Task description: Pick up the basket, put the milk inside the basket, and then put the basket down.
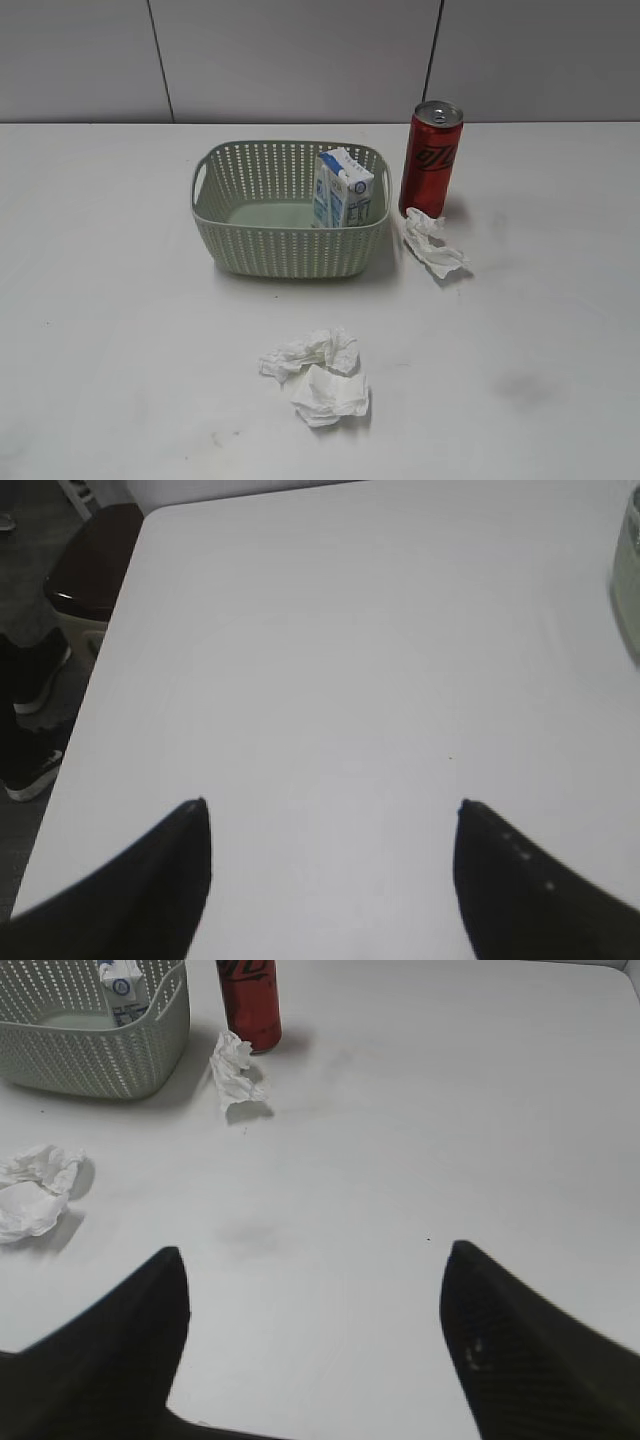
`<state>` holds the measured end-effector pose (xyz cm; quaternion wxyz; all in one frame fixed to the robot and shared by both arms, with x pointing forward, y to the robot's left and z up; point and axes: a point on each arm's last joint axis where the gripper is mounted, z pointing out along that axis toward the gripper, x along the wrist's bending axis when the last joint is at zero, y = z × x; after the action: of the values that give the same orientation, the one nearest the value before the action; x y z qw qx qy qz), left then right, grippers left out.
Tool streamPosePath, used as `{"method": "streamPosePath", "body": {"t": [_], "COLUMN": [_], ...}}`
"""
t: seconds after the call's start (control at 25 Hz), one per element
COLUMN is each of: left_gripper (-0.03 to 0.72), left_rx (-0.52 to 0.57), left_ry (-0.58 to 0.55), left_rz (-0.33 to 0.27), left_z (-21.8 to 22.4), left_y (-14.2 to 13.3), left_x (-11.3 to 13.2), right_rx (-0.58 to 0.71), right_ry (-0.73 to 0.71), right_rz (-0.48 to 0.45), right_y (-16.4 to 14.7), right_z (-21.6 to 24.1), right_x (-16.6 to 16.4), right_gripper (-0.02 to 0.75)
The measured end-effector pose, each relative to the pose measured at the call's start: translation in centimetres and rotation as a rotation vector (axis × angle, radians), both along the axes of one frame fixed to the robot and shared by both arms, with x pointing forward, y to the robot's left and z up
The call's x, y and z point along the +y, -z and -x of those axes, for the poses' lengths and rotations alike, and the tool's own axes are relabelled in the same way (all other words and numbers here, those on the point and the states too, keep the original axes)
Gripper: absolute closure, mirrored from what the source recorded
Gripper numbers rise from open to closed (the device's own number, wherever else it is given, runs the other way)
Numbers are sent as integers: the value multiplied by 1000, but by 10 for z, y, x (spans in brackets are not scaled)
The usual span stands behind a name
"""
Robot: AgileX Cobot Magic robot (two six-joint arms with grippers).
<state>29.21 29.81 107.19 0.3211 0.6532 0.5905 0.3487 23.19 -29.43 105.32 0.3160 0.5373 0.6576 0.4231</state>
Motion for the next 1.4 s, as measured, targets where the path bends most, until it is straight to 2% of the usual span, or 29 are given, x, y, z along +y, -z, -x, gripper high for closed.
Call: {"method": "streamPosePath", "body": {"t": [0.24, 0.32, 0.52, 0.76, 1.0, 1.4], "left_gripper": [111, 111, 112, 112, 113, 139], "left_rx": [-133, -121, 8, -54, -123, -123], "left_ry": [-13, -22, -70, -166, -160, -47], "left_rz": [13, 26, 1, 35, 47, 61], "left_z": [28, 33, 43, 53, 60, 60], "left_y": [1, 4, 15, 15, 17, 17], "left_x": [-4, -4, 0, 5, 3, 3], "right_rx": [0, 0, 0, 0, 0, 0], "right_ry": [0, 0, 0, 0, 0, 0], "right_rz": [0, 0, 0, -1, 0, 0], "right_y": [0, 0, 0, 0, 0, 0], "right_z": [0, 0, 0, 0, 0, 0], "right_x": [0, 0, 0, 0, 0, 0], "right_gripper": [147, 147, 147, 146, 146, 148]}}
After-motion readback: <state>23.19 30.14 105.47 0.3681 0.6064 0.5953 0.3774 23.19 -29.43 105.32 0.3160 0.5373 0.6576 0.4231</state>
